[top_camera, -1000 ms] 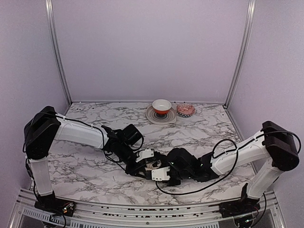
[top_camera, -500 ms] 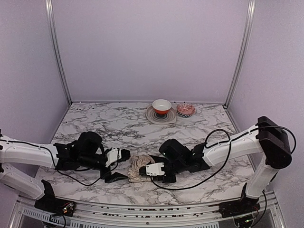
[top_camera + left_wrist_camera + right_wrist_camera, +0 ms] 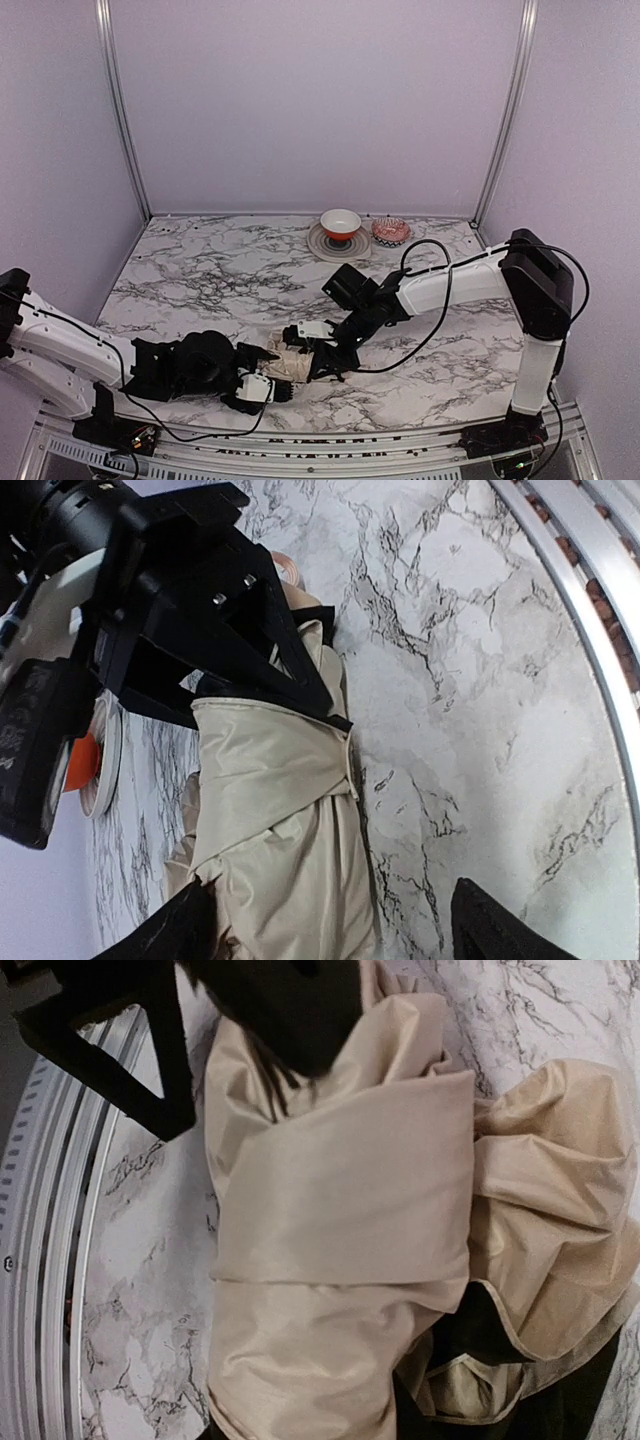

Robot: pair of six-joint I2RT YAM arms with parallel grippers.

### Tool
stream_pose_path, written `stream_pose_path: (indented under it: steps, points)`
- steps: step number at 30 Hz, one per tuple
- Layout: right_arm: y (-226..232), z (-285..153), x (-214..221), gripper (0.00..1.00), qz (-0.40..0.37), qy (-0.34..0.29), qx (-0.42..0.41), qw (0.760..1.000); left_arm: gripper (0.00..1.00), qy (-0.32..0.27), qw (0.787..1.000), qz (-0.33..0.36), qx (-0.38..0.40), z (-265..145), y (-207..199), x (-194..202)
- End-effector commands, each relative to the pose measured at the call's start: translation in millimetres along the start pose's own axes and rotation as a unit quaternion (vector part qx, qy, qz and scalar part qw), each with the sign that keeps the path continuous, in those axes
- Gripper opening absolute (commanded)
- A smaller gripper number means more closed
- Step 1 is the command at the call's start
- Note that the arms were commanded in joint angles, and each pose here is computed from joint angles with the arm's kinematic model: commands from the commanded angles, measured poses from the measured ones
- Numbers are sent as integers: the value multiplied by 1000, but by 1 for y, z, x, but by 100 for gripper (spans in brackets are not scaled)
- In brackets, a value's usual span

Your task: Put away the umbrella

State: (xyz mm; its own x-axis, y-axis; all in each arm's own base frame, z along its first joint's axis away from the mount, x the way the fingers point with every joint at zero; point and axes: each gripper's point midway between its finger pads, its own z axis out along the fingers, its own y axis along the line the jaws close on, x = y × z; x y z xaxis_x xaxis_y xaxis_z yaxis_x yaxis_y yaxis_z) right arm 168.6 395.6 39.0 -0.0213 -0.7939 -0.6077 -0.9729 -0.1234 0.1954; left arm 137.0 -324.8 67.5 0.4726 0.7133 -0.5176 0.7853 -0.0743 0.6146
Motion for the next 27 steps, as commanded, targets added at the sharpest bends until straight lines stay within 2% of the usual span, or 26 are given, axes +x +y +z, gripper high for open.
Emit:
stream_pose_path:
  steps: [1, 5, 6, 9, 12, 15, 20, 22, 24, 27]
  points:
    - [44, 18, 68, 13, 113, 98, -132, 980, 83, 33, 996, 75, -35, 24, 18, -3]
    - [39, 20, 67, 13, 124, 96, -149, 976, 82, 79, 991, 104, -41, 44, 19, 9]
    - [36, 20, 66, 13, 123, 93, -147, 977, 79, 84, 990, 102, -40, 47, 19, 10]
    - [26, 15, 54, 13, 124, 70, -144, 979, 58, 82, 993, 82, -12, 49, 8, 12]
    - [18, 6, 37, 14, 115, 37, -140, 983, 50, 95, 993, 67, 22, 50, -6, 20]
    - [9, 0, 25, 24, 104, 21, -126, 986, 43, 148, 984, 58, 80, 52, -22, 39]
    - [-23, -28, 14, 54, 120, -22, -69, 990, 14, 202, 965, 1, 169, 55, -33, 50]
    - [-37, -49, 6, 60, 125, -52, -36, 990, 5, 203, 962, -31, 182, 53, -33, 50]
    - [-47, -71, -7, 66, 118, -87, 3, 989, 0, 193, 957, -65, 207, 50, -35, 46]
    - [-51, -103, -23, 70, 85, -130, 70, 985, 0, 188, 941, -121, 253, 44, -38, 42]
